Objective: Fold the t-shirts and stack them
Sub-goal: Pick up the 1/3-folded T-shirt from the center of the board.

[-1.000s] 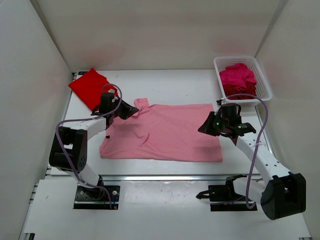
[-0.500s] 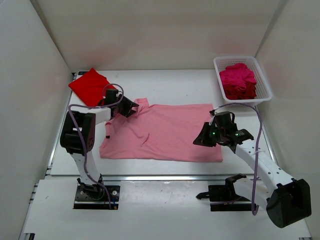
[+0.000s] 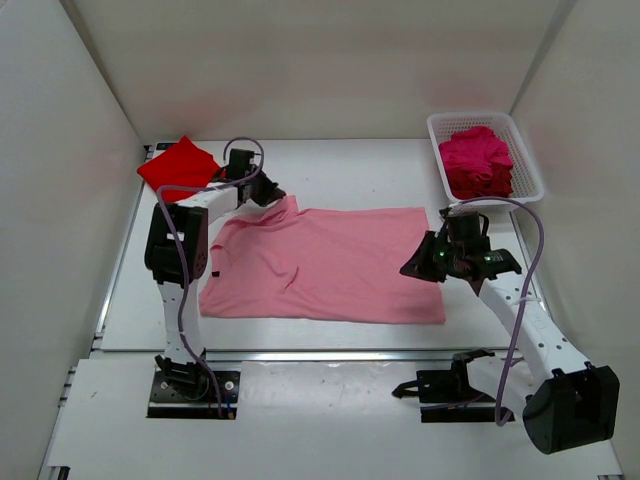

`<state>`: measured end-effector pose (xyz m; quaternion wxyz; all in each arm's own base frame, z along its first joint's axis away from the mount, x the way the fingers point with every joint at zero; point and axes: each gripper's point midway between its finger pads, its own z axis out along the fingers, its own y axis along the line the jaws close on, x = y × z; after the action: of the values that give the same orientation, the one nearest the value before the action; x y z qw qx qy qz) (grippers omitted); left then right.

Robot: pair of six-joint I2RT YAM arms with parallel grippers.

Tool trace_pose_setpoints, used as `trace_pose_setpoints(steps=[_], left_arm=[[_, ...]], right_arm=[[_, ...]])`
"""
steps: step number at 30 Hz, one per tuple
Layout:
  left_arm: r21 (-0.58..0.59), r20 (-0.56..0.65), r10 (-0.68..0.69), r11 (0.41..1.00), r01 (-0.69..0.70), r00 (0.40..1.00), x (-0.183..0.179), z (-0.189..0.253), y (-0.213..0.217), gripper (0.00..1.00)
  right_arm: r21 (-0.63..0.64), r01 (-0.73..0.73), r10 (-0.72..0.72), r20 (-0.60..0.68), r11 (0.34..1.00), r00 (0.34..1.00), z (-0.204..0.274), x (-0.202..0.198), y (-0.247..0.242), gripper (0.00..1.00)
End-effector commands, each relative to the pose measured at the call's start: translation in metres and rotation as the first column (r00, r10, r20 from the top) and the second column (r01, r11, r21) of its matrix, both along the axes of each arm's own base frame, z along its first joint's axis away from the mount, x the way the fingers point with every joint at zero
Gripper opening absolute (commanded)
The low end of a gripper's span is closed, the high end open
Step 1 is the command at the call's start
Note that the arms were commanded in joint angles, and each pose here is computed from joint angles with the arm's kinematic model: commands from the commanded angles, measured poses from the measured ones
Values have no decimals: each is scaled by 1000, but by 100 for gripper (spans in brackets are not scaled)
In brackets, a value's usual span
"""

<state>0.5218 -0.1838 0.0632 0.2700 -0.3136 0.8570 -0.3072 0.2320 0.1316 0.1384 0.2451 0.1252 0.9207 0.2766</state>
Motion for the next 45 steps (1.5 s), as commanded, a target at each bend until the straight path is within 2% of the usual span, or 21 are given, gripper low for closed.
trace_pose_setpoints(steps=[1, 2, 4, 7, 8, 11, 13, 14, 19, 23, 26, 32, 38, 45], left_arm=[[96, 69, -105, 990, 98, 992, -15, 44, -21, 3], [131, 66, -145, 982, 136, 987, -29, 49, -30, 6], [182, 77, -186, 968, 170, 980, -44, 55, -38, 28], [239, 69, -265, 940, 242, 962, -81, 55, -51, 47], [264, 26, -275, 929, 259, 961, -96, 41, -46, 55], [288, -11, -286, 917, 277, 958, -119, 27, -32, 63], [273, 15, -254, 931, 241, 967, -125, 33, -14, 63], [272, 42, -249, 935, 229, 968, -124, 40, -13, 59], [221, 116, -157, 967, 128, 981, -104, 65, 9, 53], [59, 66, -88, 995, 84, 994, -86, 47, 15, 35], [95, 28, -102, 991, 99, 994, -76, 28, 14, 29], [302, 94, -200, 939, 163, 975, -40, 39, -3, 39], [369, 87, -229, 911, 182, 970, -28, 29, 3, 44], [415, 45, -249, 886, 209, 967, -36, 9, 19, 53]], right_arm=[[-9, -7, 7, 10, 1000, 1000, 4, 4, -3, 0], [-7, -9, 9, -2, 1000, 1000, 0, 3, -3, 0], [-1, -9, 9, 2, 1000, 1000, -2, 4, -2, 0], [8, -23, 23, -11, 1000, 1000, -8, 1, 0, 0], [10, -28, 28, -25, 1000, 999, -11, 0, 1, 0], [24, -36, 36, -6, 999, 999, -8, 3, 2, 0], [26, -48, 48, -2, 999, 999, -6, 3, 5, 0], [26, -50, 50, 0, 998, 999, -7, 3, 5, 1], [38, -80, 80, -6, 996, 997, -11, -1, 15, 1], [37, -102, 102, -6, 994, 995, -11, -4, 22, 0], [36, -105, 105, -9, 994, 994, -10, -5, 23, 0], [43, -111, 111, -8, 993, 994, -7, -6, 24, 0], [44, -107, 108, -10, 993, 994, -9, -8, 22, 0], [50, -113, 114, -13, 992, 993, -9, -7, 19, 0]])
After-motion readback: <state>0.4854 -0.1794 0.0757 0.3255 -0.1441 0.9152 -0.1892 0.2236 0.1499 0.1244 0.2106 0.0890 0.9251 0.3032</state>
